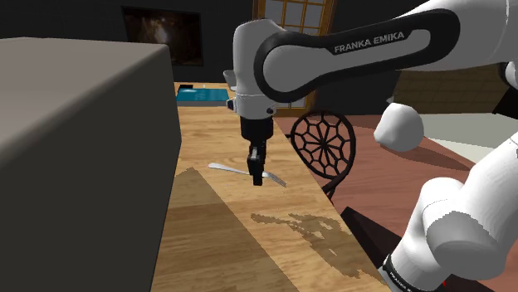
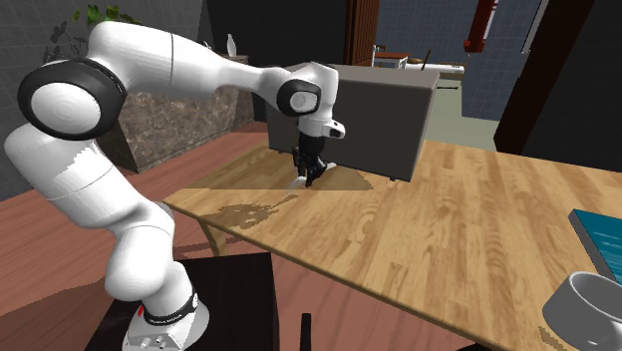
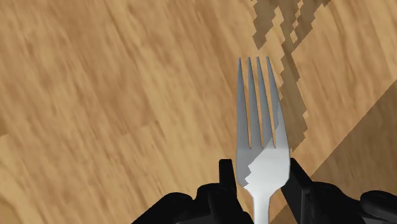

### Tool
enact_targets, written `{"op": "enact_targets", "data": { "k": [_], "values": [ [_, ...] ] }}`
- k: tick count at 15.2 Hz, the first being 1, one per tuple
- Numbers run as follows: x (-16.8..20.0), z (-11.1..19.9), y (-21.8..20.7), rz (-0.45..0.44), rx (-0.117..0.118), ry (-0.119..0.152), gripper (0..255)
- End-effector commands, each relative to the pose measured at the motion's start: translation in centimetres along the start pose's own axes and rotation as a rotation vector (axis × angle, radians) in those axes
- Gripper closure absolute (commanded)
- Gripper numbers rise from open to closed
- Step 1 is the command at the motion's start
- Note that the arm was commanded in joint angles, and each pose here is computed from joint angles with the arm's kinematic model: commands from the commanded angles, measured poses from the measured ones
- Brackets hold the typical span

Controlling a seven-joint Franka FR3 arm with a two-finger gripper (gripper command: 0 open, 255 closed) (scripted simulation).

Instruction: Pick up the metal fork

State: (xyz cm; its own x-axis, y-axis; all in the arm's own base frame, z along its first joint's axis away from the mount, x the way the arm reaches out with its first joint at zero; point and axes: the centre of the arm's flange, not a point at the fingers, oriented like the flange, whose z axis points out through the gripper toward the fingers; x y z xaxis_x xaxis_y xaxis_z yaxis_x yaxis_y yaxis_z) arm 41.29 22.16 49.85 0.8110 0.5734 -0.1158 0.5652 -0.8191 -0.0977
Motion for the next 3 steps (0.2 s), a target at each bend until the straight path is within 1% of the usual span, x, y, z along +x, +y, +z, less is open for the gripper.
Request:
{"op": "enact_targets", "data": {
  "k": [1,3],
  "values": [
    [-0.23,-1.1,-0.13,0.0,0.0,0.0,255],
    [-0.24,-1.18,-0.14,0.0,0.0,0.0,255]
  ]
}}
